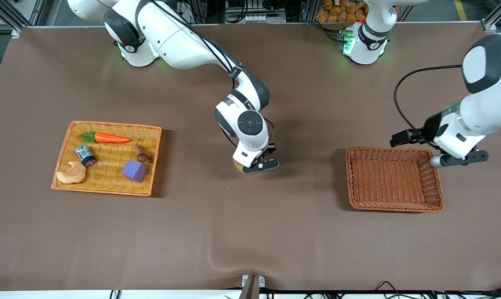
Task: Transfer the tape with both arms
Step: 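Carry the tape with the right gripper while the left gripper reaches toward it, then grasp the tape with the left gripper while the right gripper releases it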
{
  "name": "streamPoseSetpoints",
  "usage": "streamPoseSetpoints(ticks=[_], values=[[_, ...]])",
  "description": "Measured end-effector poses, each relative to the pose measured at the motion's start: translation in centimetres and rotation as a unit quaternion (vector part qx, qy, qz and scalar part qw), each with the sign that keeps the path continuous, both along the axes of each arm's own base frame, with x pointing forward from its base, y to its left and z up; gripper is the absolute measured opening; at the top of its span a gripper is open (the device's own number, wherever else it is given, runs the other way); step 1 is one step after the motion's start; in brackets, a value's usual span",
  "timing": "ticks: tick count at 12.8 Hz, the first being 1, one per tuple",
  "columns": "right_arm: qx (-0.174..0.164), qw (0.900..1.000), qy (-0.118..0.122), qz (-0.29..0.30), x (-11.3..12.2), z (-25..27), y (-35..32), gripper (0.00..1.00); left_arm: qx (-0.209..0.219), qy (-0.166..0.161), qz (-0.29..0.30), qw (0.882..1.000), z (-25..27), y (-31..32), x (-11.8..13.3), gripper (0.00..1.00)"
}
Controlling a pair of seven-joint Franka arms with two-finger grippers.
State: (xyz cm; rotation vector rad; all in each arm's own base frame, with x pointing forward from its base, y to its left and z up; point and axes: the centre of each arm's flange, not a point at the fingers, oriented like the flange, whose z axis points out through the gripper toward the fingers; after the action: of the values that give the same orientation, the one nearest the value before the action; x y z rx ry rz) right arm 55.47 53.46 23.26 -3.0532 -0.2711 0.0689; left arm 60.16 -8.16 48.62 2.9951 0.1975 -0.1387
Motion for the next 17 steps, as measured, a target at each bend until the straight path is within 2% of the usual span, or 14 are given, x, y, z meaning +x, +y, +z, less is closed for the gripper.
streamPoseSetpoints(ticks=[4, 6, 9, 12, 14, 17], values=[[0.009, 1.0, -0.02, -0.011, 2.8, 7.8, -2.4, 0.81, 0.017, 0.001, 0.005, 1.0, -2.5, -5.6, -0.2, 1.0], [0.015, 0.999, -0.03, -0.004, 5.7, 14.5, -7.3, 1.0, 0.03, 0.001, 0.014, 0.999, -4.2, -9.7, -0.5, 1.0], [0.011, 0.998, -0.044, -0.036, 7.5, 23.5, -14.3, 1.0, 0.071, -0.006, 0.023, 0.997, -8.1, -19.4, -2.1, 1.0], [-0.001, 0.997, -0.042, -0.067, 7.2, 26.7, -19.5, 1.0, 0.113, -0.003, 0.04, 0.993, -13.7, -29.1, -4.4, 1.0], [-0.008, 0.996, -0.032, -0.089, 6.7, 27.8, -24.8, 1.0, 0.118, 0.0, 0.058, 0.991, -16.5, -33.2, -5.3, 1.0], [-0.006, 0.992, -0.03, -0.126, 6.4, 30.4, -35.7, 1.0, 0.089, -0.025, 0.071, 0.993, -20.7, -38.2, -6.1, 1.0]])
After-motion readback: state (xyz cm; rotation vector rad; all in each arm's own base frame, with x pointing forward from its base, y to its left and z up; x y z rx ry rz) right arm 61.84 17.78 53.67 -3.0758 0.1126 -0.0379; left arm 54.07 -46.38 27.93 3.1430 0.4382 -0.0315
